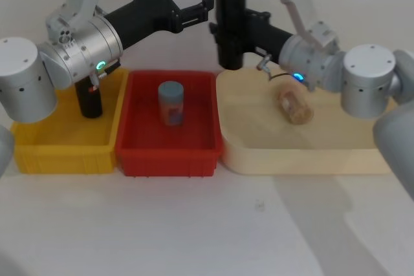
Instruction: Pick up the garbage bag with the one hand and transfer it to the other hand.
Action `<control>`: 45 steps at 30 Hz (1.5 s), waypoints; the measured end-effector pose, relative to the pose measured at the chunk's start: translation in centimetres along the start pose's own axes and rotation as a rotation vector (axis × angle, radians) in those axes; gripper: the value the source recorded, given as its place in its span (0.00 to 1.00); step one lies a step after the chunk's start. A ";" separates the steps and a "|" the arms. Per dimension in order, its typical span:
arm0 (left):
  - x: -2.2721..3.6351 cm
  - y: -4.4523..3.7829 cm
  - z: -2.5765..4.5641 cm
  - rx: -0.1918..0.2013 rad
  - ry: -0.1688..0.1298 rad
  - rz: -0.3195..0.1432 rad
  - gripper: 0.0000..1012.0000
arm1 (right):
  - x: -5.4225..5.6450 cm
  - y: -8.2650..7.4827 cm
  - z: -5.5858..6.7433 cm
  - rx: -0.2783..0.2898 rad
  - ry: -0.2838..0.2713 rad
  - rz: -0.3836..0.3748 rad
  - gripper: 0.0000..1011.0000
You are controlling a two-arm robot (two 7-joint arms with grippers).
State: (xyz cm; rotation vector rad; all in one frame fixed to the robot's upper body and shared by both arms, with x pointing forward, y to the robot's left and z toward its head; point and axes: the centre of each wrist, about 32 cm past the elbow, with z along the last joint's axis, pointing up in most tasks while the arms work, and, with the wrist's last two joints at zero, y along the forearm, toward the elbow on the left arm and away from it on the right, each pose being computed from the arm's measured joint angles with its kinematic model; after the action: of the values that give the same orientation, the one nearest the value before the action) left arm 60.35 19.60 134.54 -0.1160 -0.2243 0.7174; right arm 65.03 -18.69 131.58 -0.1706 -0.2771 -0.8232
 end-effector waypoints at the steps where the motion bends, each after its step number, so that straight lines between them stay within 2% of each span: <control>1: 0.00 0.00 0.00 0.000 0.000 0.000 0.99 | 0.3 -0.3 0.0 -0.012 -0.001 -0.019 0.50; 13: 0.00 0.00 0.00 0.000 0.000 0.000 0.99 | 2.4 -3.5 -0.2 -0.107 -0.006 -0.180 0.50; 15: 0.00 0.00 0.00 0.000 0.000 0.000 0.99 | 2.8 -4.2 -0.3 -0.123 -0.007 -0.212 0.53; 17: 0.00 0.00 0.00 0.000 0.000 0.000 0.99 | 3.2 -5.0 -0.4 -0.143 -0.006 -0.247 0.61; 19: 0.00 0.00 0.00 0.000 0.000 0.000 0.99 | 3.5 -5.4 -0.4 -0.154 -0.007 -0.268 0.63; 21: 0.00 0.00 0.00 0.000 0.000 0.000 0.99 | 3.9 -6.2 -0.5 -0.174 -0.007 -0.299 0.69; 23: 0.00 0.00 0.00 0.000 0.000 0.000 0.99 | 4.3 -6.8 -0.6 -0.190 -0.007 -0.325 0.78; 31: 0.00 0.00 0.00 0.000 0.000 0.000 0.99 | 5.0 -8.3 -0.7 -0.226 -0.010 -0.384 0.99; 45: 0.00 0.00 0.00 0.000 0.000 0.000 0.99 | 5.5 -9.4 -0.7 -0.253 -0.013 -0.430 0.99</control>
State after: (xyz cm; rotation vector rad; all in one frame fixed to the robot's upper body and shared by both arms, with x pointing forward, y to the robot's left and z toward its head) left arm 60.35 19.60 134.54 -0.1159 -0.2243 0.7174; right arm 61.75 -29.01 133.05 -0.3612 -0.2235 -1.2844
